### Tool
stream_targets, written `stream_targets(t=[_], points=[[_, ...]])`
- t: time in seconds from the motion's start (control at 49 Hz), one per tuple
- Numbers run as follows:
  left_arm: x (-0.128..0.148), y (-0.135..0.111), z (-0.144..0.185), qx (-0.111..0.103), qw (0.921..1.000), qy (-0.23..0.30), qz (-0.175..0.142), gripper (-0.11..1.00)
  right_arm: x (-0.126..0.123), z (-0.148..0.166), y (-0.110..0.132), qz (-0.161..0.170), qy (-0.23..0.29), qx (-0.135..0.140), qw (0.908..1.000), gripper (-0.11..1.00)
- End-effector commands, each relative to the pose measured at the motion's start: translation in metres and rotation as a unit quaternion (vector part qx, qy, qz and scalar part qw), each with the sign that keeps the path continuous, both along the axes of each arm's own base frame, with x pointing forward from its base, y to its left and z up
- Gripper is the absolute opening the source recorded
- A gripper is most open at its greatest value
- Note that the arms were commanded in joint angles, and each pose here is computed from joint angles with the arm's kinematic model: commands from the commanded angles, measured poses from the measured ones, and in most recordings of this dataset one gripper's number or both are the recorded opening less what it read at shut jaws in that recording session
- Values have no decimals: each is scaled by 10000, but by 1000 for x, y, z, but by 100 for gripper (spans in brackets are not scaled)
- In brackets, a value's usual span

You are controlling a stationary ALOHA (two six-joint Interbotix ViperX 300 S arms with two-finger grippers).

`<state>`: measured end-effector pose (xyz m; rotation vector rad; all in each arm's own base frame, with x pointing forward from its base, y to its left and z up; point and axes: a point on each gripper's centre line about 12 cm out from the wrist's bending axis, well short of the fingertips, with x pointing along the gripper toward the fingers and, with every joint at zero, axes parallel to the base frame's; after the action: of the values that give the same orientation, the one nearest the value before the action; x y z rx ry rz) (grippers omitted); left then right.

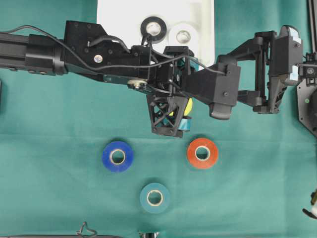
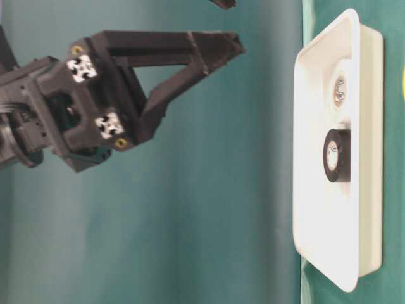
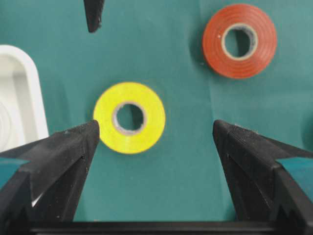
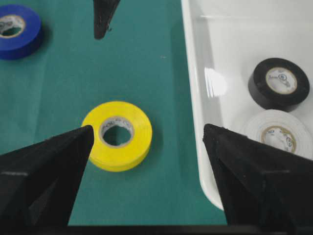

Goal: Pick up the tape from a random location and place it into the white case.
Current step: 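Move the left gripper over the yellow tape roll and lower it, then close the left gripper on the yellow tape roll's rim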

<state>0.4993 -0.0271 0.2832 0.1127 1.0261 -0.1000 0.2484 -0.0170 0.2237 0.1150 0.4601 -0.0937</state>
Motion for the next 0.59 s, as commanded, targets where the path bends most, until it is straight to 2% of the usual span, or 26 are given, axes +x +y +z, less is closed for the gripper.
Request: stream_targets(t=[0.0, 0.571], points=[[-5, 0, 21, -12, 9996, -284, -1, 96, 4, 8, 0, 14, -136, -19, 9999, 89], [-8, 0, 19, -4, 9996, -284, -2, 96, 4, 8, 0, 14, -136, -19, 9999, 89]])
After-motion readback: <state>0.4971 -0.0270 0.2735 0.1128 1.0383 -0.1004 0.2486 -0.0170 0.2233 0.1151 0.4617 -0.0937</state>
